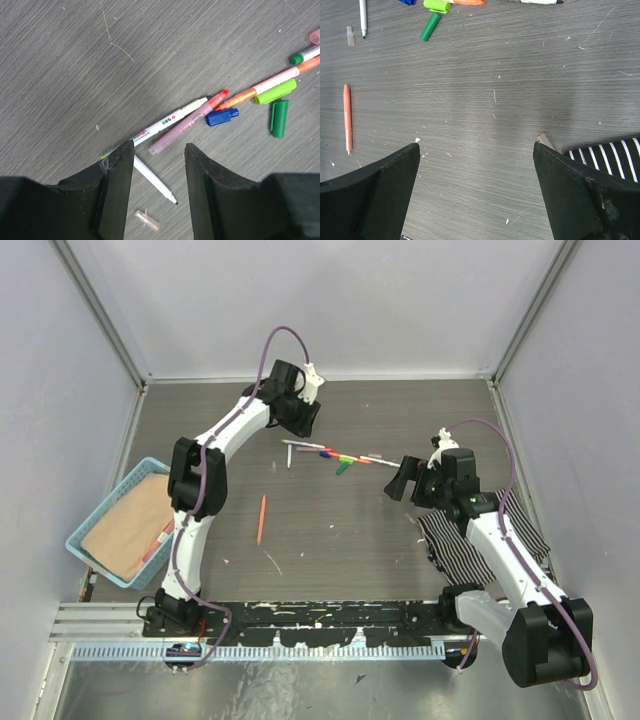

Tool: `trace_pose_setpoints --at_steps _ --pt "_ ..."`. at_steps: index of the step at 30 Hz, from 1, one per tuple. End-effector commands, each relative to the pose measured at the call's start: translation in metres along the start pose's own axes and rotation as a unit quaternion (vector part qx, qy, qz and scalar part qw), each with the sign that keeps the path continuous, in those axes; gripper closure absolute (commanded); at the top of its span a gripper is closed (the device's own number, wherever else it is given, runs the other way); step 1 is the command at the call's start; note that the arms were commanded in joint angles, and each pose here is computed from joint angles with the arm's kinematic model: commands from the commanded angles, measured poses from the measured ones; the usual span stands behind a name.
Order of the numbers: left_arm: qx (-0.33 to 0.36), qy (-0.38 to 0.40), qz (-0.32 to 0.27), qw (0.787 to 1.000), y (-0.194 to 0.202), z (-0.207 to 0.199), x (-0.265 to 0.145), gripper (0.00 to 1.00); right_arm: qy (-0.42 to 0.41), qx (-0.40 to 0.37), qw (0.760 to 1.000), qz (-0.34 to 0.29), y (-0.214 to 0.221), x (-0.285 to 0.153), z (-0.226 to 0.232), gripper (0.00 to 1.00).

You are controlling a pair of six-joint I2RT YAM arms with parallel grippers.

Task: Insert the pens into the pen caps
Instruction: Move the pen to the center of the board.

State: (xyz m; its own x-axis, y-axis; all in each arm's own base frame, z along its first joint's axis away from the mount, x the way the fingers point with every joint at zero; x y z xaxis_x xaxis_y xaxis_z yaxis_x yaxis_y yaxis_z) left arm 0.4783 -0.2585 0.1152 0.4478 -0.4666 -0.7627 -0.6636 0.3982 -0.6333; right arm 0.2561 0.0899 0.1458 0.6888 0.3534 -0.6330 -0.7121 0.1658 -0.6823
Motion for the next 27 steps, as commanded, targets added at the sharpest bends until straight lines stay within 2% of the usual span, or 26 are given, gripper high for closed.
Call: trace_pose_setpoints --at_steps 1,18,27 --pt "-0.001 0.002 0.002 1.0 -0.006 0.002 0.009 0.49 -0.006 -0.017 0.999 -0.038 -0.021 -0.006 0.005 0.0" --pt "-0.027 -0.013 0.022 0.999 -0.006 0.013 0.046 0.5 -0.011 -0.015 1.0 -0.023 -0.009 -0.001 0.003 0.0" --pt "-0.007 -0.043 0.044 0.998 0.006 0.013 0.058 0.5 -0.013 -0.018 0.999 -0.023 -0.008 -0.003 0.004 0.0"
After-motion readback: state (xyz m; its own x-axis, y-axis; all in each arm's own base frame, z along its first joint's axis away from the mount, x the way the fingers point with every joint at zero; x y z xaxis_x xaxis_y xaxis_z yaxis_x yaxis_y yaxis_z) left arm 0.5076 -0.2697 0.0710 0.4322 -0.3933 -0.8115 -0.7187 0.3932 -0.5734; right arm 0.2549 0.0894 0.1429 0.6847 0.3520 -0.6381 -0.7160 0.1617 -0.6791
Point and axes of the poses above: each gripper's point midway between its finger pads, its own x axis out along the fingers, its own z axis along the line the jaws close on, y = z × x, the point moved 3 cm from there along -x, back along the fingers, and after that the axes turned 7 degrees about -x, right-handed, at the moved point
